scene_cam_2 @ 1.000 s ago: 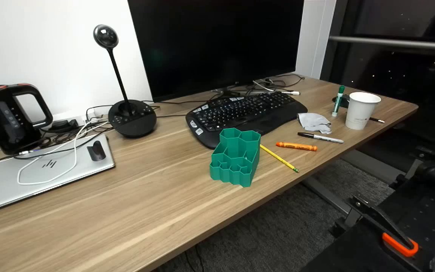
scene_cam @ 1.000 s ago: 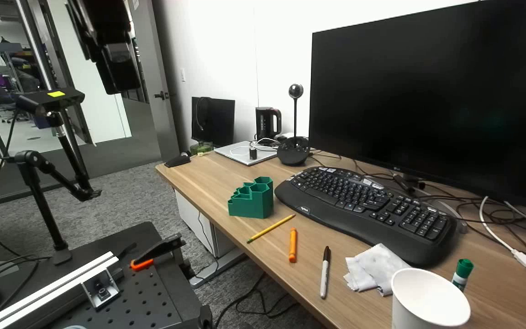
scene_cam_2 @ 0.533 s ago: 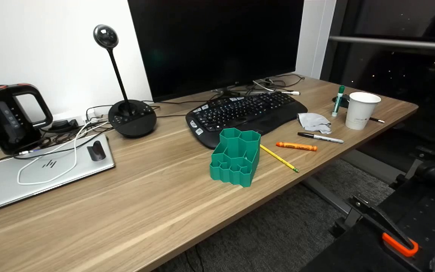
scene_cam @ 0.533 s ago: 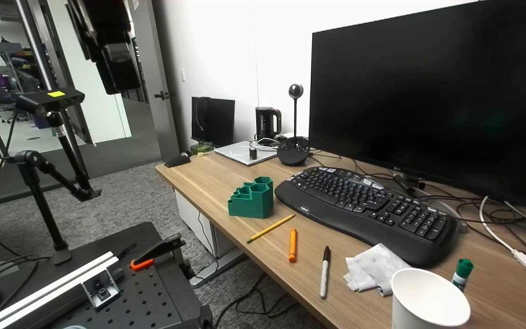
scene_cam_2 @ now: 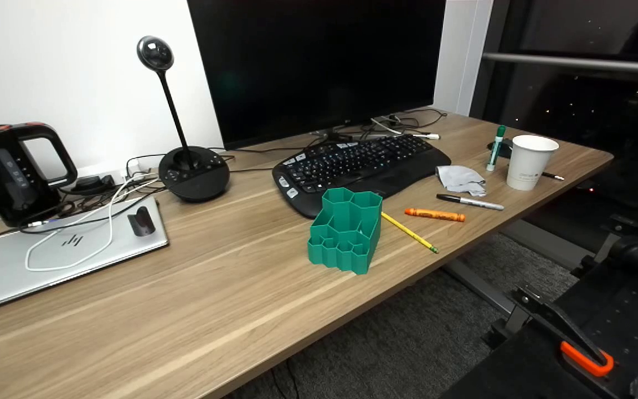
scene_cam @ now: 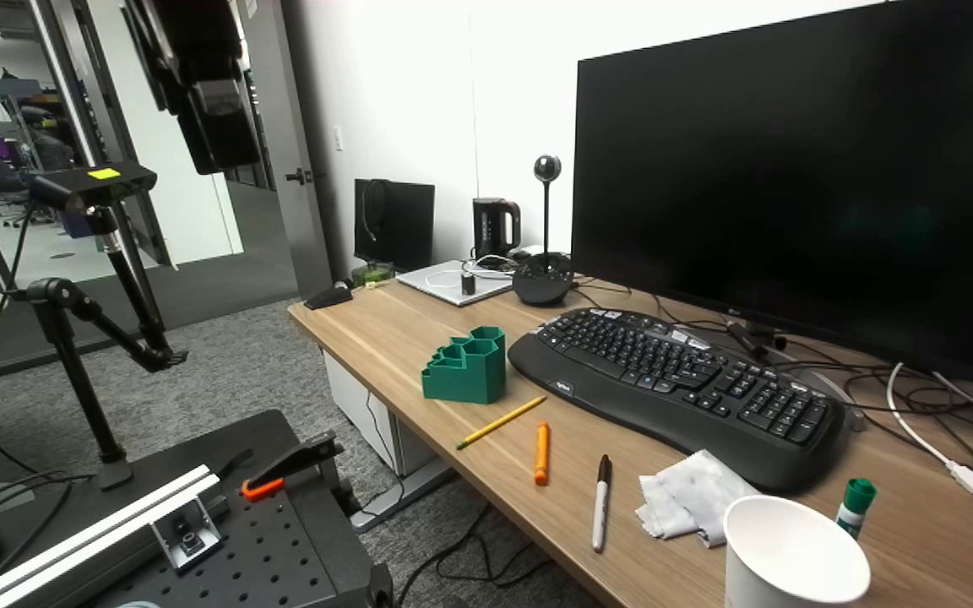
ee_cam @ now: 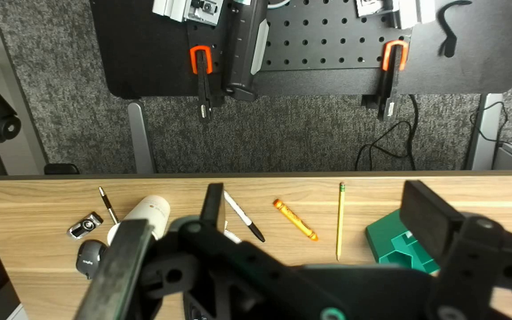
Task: Move the cup to the right side of the table
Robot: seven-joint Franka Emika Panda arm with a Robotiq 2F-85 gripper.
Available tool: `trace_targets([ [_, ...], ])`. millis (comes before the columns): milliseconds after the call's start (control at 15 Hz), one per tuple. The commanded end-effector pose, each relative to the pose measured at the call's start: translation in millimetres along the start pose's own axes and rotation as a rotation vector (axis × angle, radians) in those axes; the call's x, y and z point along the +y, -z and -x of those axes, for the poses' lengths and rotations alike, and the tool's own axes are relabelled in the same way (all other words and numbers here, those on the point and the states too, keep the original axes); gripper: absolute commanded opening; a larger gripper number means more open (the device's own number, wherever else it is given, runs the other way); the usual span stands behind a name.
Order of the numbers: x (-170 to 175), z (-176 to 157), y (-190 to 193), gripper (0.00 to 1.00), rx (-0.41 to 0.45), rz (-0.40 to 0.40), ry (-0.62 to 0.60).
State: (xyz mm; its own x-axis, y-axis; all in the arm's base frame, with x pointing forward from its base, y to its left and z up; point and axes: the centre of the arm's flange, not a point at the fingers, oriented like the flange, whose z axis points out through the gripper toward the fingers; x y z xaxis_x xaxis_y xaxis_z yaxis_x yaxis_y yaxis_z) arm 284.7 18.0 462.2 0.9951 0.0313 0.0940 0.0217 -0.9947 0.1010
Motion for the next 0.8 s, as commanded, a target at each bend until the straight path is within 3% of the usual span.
trace_targets([
  [0,0.0,0.0,0.0,1.00,0.000,0.000,0.000],
  [333,27.1,-42.4,-11.4,1.00,0.022,0.016,-0.006],
  [733,113.6,-122.1,-59.5,1.00,0.068,0.011,-0.102],
])
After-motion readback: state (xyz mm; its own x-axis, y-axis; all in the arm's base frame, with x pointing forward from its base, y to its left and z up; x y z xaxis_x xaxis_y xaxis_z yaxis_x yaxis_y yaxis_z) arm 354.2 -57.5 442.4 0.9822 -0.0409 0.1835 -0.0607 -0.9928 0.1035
